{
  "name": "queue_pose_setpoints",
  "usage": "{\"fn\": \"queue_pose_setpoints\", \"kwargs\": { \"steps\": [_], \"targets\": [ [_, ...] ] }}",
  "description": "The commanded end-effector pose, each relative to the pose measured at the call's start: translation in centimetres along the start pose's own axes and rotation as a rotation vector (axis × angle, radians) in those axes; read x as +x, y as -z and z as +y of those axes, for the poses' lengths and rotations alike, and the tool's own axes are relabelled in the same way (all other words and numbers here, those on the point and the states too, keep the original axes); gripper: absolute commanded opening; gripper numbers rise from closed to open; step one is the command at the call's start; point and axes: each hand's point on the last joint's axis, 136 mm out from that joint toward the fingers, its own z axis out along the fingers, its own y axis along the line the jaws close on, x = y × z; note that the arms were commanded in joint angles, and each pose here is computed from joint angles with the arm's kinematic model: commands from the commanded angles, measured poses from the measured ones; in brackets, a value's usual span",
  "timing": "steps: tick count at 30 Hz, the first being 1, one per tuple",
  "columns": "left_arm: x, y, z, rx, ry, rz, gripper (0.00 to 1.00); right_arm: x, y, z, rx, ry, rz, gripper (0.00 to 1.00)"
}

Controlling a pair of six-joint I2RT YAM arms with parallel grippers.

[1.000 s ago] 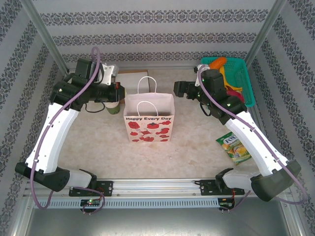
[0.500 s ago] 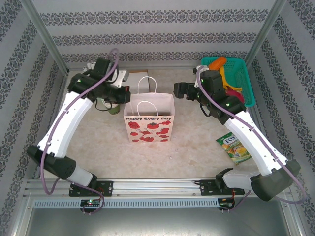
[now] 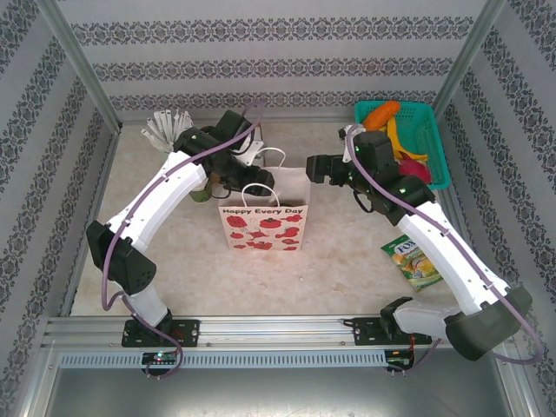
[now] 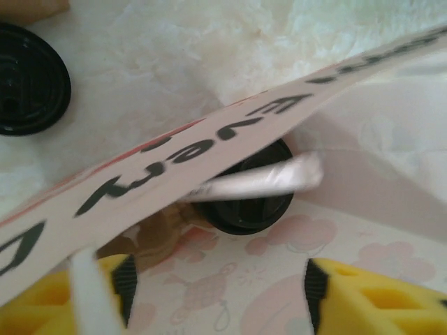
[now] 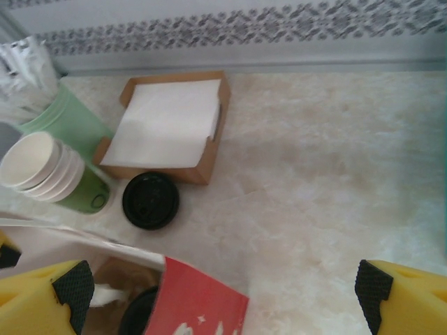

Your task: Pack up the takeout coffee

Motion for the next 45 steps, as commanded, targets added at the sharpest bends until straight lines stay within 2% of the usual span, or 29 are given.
{"fn": "queue_pose_setpoints", "kwargs": {
  "steps": [1,7,10,12,14,17,23,27,31,33,35,38,42,45],
  "targets": [
    [-0.6,4.0,-1.6,0.044,-0.052,-0.120,0.78,1.6,-0.5,1.7,-0.115,0.017,0.067,0.98],
    [1.3,8.1,0.7,-0.030,-0.014,-0.227,0.97,2.8,-0.9,2.6,-0.177,0.018,0.123,0.98],
    [2.1,9.0,3.5,-0.140,0.040,-0.251,0.98,3.2,-1.0,3.4,-0.224,0.014,0.146,0.98],
    [2.5,9.3,6.4,-0.285,0.085,-0.245,0.98,3.4,-1.3,3.7,-0.245,0.007,0.159,0.98],
    [2.8,8.8,7.4,-0.322,0.098,-0.216,0.95,3.5,-1.5,4.0,-0.254,0.002,0.169,0.98],
    [2.2,7.3,6.9,-0.276,0.088,-0.184,0.87,3.1,-1.8,3.7,-0.228,-0.017,0.163,0.98],
    [0.9,5.6,7.6,-0.303,0.086,-0.151,0.64,1.4,-1.8,0.9,-0.087,-0.098,0.084,0.98],
    [1.2,5.2,8.7,-0.352,0.101,-0.124,0.37,0.1,-1.9,-1.3,-0.024,-0.157,0.048,0.98],
    [2.6,6.4,9.6,-0.378,0.131,-0.131,0.12,-1.0,-3.2,-1.8,-0.022,-0.141,0.054,0.98],
    [3.6,7.5,10.4,-0.387,0.164,-0.148,0.04,-1.2,-4.6,-1.5,-0.039,-0.126,0.083,0.98],
    [4.7,8.8,11.1,-0.388,0.199,-0.173,0.00,-1.2,-6.3,-1.0,-0.060,-0.131,0.110,0.98],
    [6.4,10.7,11.9,-0.371,0.249,-0.200,0.00,-1.2,-9.0,0.2,-0.087,-0.126,0.145,0.98],
    [9.2,12.5,13.8,-0.421,0.307,-0.192,0.00,-0.8,-12.8,3.5,-0.132,-0.057,0.200,0.97],
    [10.9,13.1,15.9,-0.468,0.366,-0.184,0.00,-0.3,-16.2,5.5,-0.163,-0.089,0.243,0.94]
  ]
}}
